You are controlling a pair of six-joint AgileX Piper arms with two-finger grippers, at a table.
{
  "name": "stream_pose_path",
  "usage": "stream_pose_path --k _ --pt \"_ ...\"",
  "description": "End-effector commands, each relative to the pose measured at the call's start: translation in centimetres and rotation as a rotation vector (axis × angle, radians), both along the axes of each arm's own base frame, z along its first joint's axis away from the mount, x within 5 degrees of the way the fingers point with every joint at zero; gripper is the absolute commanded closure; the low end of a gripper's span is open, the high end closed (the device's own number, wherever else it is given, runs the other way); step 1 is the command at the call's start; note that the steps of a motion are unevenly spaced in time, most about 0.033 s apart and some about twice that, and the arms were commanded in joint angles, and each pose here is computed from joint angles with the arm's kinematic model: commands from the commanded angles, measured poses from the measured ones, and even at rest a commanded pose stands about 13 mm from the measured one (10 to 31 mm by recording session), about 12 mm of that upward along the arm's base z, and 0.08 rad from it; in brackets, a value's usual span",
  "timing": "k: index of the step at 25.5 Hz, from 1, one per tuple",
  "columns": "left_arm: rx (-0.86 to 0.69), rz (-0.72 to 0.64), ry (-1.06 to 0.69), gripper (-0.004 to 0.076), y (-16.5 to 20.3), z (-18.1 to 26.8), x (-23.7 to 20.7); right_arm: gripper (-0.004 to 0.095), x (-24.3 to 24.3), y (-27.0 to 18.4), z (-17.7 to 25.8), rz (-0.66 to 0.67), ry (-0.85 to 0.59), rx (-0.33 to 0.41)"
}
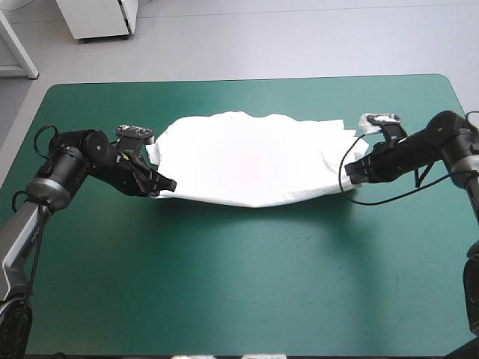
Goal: Fold the cloth
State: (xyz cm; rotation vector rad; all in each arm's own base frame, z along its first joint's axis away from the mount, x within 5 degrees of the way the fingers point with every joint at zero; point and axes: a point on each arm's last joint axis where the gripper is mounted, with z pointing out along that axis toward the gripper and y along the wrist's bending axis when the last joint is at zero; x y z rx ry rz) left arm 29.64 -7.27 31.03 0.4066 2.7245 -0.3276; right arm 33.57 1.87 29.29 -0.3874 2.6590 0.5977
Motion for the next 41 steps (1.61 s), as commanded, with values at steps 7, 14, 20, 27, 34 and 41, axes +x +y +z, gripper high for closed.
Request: stream_pose_path --k 7,14,20,27,34,41 --pt "-0.006 -0.03 0.06 0.0733 0.0 -0.9 -2.2 0.0925 -3.1 1.8 -2.2 0.056 0.104 -0.167" --pt "0.02 -0.035 0.125 0.0733 0.5 -2.6 -4.1 0.0925 -5.8 1.5 -3.5 0.06 0.152 -0.203" --pt "0.028 -0.038 0.162 0.0733 0.9 -3.8 -6.1 0.0925 -7.7 1.4 -4.6 0.061 0.183 -0.209" --pt "0.034 -0.044 0.197 0.0729 1.0 -4.1 -7.0 0.0887 -8.0 1.3 -4.9 0.06 0.189 -0.21" --pt "0.039 -0.064 0.251 0.0439 1.2 -3.6 -8.1 0.0445 -8.9 1.4 -3.9 0.069 0.197 -0.208" --pt "0.191 0.065 -0.226 0.0332 3.0 4.6 -5.2 0.0413 -8.3 1.2 1.9 0.003 0.01 -0.209"
